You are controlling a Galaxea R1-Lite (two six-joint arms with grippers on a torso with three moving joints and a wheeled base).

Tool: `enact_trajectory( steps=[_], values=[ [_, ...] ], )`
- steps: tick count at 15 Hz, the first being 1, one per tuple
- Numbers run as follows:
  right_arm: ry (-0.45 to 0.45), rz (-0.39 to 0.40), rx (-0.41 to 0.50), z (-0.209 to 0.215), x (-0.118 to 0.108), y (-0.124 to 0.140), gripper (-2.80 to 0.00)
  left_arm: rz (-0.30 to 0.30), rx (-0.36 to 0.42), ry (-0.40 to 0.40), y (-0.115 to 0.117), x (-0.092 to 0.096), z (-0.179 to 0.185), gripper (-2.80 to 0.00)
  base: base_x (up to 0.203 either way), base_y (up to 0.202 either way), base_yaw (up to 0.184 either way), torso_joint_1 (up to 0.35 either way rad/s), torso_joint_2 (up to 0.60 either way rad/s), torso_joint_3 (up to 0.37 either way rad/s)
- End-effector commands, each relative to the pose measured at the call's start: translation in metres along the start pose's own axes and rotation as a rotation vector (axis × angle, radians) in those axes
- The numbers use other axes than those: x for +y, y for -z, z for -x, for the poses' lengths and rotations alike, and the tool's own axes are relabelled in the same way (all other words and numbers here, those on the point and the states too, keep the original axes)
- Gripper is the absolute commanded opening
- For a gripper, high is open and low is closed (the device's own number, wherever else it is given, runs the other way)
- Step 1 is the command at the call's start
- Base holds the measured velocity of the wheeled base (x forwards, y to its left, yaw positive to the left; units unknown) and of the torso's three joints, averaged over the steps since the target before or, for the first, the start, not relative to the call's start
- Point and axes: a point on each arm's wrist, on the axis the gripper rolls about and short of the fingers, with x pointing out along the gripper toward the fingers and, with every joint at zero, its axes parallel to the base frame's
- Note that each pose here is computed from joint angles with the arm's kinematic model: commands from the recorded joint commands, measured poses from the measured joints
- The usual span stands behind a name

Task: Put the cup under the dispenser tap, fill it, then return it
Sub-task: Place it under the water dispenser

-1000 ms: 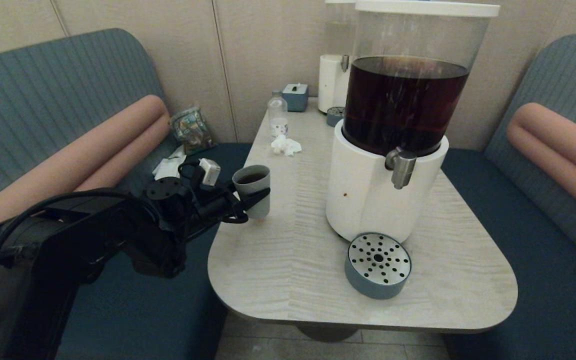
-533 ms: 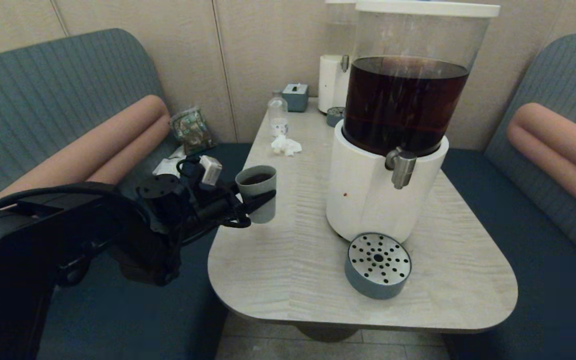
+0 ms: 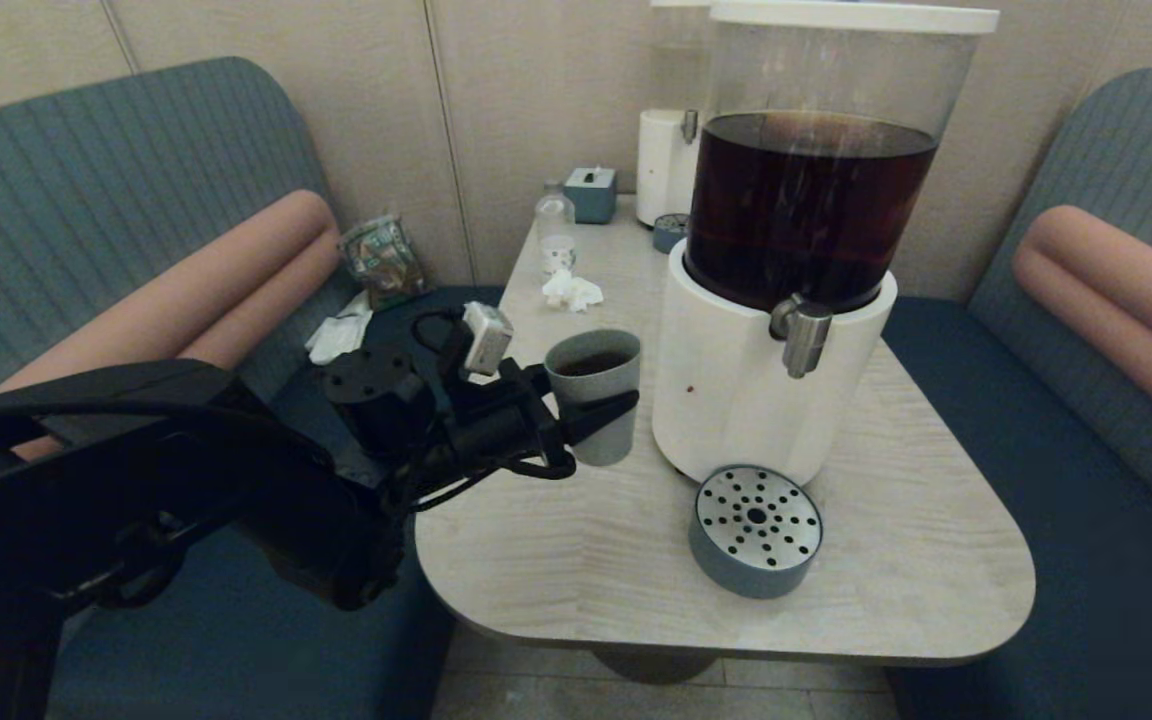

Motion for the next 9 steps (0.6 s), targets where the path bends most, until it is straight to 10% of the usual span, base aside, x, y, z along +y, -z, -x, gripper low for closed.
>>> enact_trajectory(
  steps=[1,9],
  values=[
    [0.000,0.000,0.000,0.000,0.000,0.000,-2.80,-0.003,-0.021,0.036,-0.006,-0.014,-0.008,-2.80,0.000,0.000,0.000,0.000,0.00,0.000],
    [0.000,0.000,0.000,0.000,0.000,0.000,-2.80,0.045,-0.014,0.107,0.005,-0.045,-0.030,-2.80,0.000,0.000,0.000,0.000,0.00,0.000]
  ],
)
